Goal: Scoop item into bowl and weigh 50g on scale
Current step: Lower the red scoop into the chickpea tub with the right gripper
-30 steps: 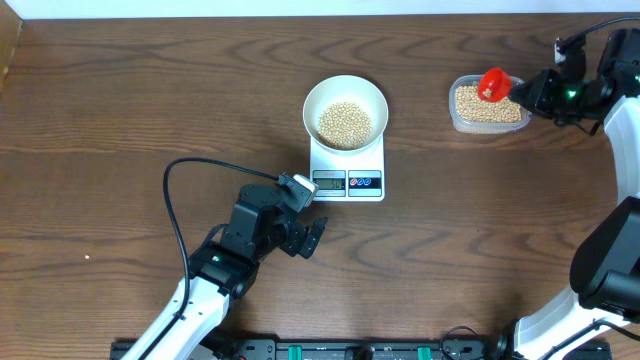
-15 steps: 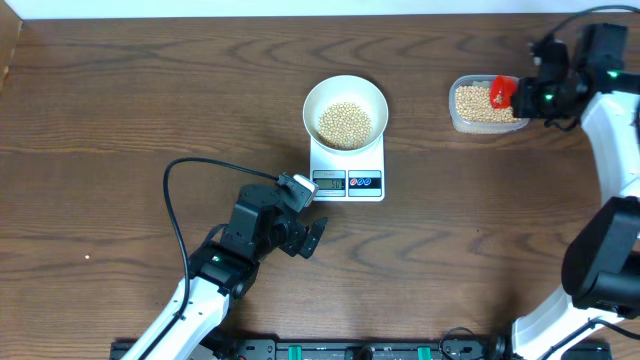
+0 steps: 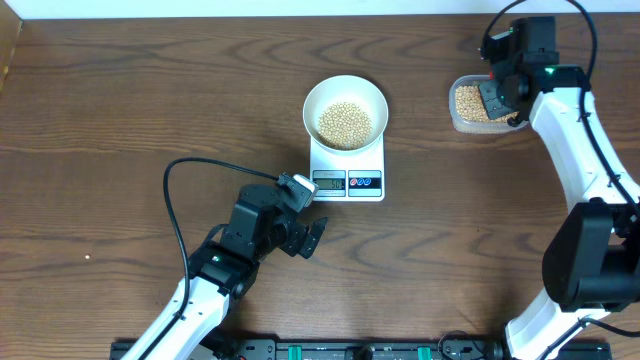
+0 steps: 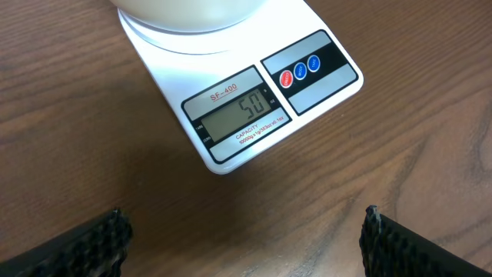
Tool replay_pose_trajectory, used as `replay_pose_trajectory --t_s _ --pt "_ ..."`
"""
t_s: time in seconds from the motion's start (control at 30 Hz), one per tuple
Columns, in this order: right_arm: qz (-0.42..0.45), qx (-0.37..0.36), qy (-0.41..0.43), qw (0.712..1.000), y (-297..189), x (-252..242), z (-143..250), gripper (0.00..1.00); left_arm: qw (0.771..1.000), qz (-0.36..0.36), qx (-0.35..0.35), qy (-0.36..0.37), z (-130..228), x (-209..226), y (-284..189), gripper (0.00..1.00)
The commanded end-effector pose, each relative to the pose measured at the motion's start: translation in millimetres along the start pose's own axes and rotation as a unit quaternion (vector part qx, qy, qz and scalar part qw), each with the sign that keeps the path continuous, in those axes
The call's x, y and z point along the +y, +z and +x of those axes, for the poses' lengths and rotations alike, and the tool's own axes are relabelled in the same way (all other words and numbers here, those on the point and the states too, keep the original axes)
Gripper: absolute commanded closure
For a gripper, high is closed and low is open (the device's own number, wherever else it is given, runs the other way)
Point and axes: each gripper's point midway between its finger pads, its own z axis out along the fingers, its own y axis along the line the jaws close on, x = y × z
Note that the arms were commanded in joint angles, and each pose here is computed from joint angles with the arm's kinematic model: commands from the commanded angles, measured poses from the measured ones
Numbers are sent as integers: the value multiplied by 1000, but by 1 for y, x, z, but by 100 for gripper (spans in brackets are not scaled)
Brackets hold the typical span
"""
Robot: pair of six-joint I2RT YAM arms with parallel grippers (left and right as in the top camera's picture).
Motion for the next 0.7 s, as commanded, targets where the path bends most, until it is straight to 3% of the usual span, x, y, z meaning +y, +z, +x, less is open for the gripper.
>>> replay_pose_trajectory --t_s 0.0,0.3,0.53,0.67 --pt "68 -3 -31 997 -20 -15 -9 99 1000 -7 2 -7 1 3 1 3" --pt "57 -8 -34 998 -22 2 -14 99 1000 -7 3 -7 1 3 1 3" --pt "-101 -13 62 993 -21 38 -7 99 1000 -7 2 -7 1 3 1 3" --pt "-205 -33 155 966 -28 44 -13 99 1000 -7 3 -7 1 3 1 3"
